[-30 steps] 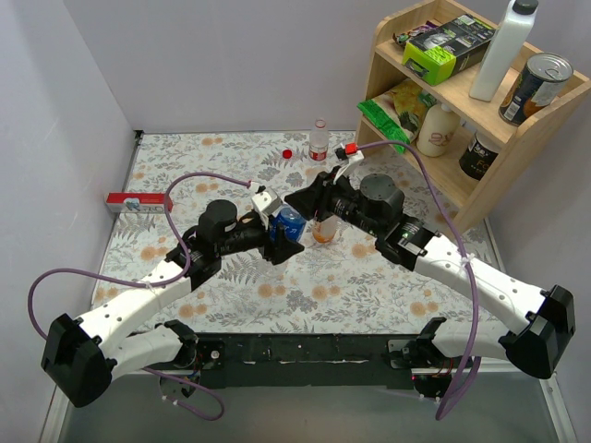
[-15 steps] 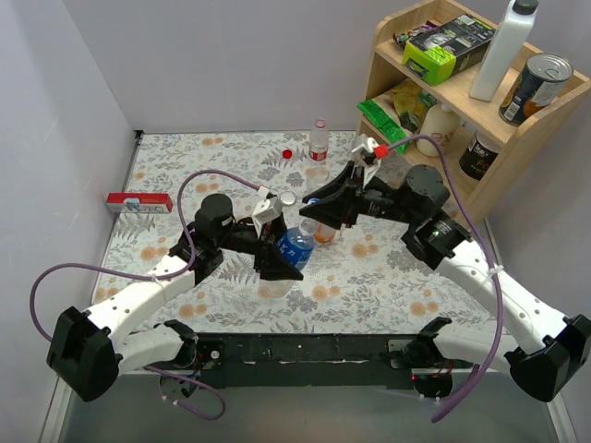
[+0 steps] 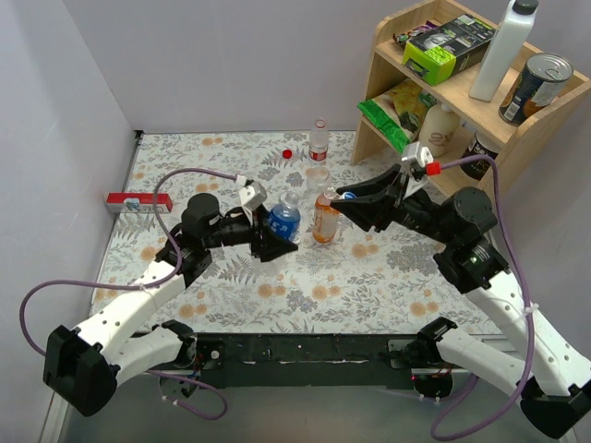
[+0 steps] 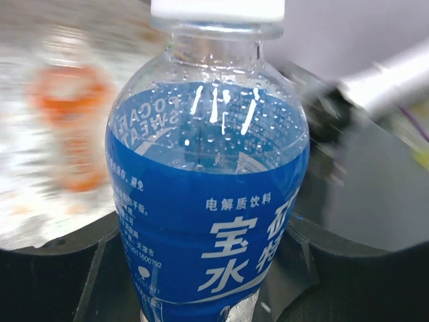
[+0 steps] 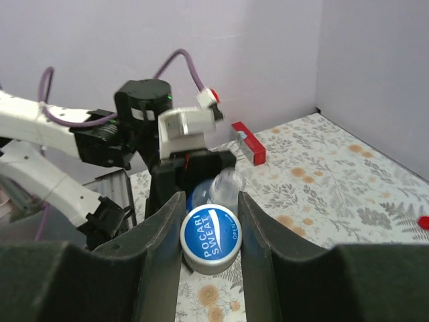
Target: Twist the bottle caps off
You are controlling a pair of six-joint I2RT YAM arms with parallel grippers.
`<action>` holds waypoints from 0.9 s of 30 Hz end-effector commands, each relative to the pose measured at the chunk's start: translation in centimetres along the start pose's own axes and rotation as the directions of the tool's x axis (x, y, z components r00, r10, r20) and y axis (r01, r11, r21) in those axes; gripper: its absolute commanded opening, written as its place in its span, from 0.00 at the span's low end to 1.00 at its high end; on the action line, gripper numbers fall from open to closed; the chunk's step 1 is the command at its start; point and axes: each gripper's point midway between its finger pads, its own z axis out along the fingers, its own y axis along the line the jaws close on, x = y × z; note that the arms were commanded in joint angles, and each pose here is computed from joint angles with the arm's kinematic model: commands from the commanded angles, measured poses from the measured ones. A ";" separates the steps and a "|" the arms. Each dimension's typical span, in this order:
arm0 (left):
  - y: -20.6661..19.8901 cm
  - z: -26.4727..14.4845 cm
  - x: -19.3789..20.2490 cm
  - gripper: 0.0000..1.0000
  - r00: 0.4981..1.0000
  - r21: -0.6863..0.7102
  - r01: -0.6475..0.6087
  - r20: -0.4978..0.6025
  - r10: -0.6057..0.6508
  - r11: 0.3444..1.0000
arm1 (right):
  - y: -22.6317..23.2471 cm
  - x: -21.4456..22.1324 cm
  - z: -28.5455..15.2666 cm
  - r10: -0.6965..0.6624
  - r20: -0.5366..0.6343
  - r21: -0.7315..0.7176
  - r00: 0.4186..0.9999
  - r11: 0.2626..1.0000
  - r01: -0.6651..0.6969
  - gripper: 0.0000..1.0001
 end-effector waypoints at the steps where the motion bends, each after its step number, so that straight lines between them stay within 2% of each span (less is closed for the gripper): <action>1: 7.9 -4.4 -3.8 0.21 0.984 -0.487 0.020 0.164 0.068 0.873 | -2.3 3.2 -2.6 0.027 -0.023 0.199 0.999 0.980 -0.022 0.23; 2: 8.5 -5.2 -4.2 0.22 0.981 -0.528 0.023 0.176 0.082 0.849 | -2.5 5.9 -2.9 0.077 -0.059 0.219 0.995 0.974 -0.062 0.23; 4: 9.9 -6.5 -4.3 0.22 0.979 -0.610 0.023 0.174 0.105 0.792 | -2.8 7.8 -3.4 0.104 -0.071 0.271 0.992 0.959 -0.082 0.22; 7: 10.5 -7.3 -4.5 0.24 0.976 -0.655 0.003 0.168 0.141 0.756 | -3.0 12.9 -3.6 0.172 -0.156 0.333 0.973 0.936 -0.112 0.22; 14: 10.3 -7.1 -4.2 0.24 0.976 -0.641 -0.002 0.167 0.142 0.767 | -1.4 21.7 -1.9 0.201 -0.270 0.431 0.942 0.900 -0.068 0.21; 19: 10.2 -7.1 -4.2 0.24 0.975 -0.639 -0.005 0.168 0.146 0.769 | -1.5 25.2 0.1 0.182 -0.303 0.502 0.935 0.865 -0.006 0.21; 20: 10.1 -7.2 -4.3 0.24 0.974 -0.639 -0.009 0.168 0.151 0.769 | -1.6 26.9 0.3 0.188 -0.340 0.508 0.921 0.861 0.012 0.21; 22: 10.2 -7.3 -4.3 0.25 0.975 -0.645 -0.006 0.167 0.149 0.764 | -1.8 28.0 1.1 0.216 -0.335 0.526 0.917 0.851 -0.008 0.22; 27: 10.0 -7.4 -4.5 0.24 0.973 -0.643 -0.009 0.172 0.157 0.766 | -2.7 32.3 2.1 0.251 -0.416 0.571 0.874 0.820 0.037 0.24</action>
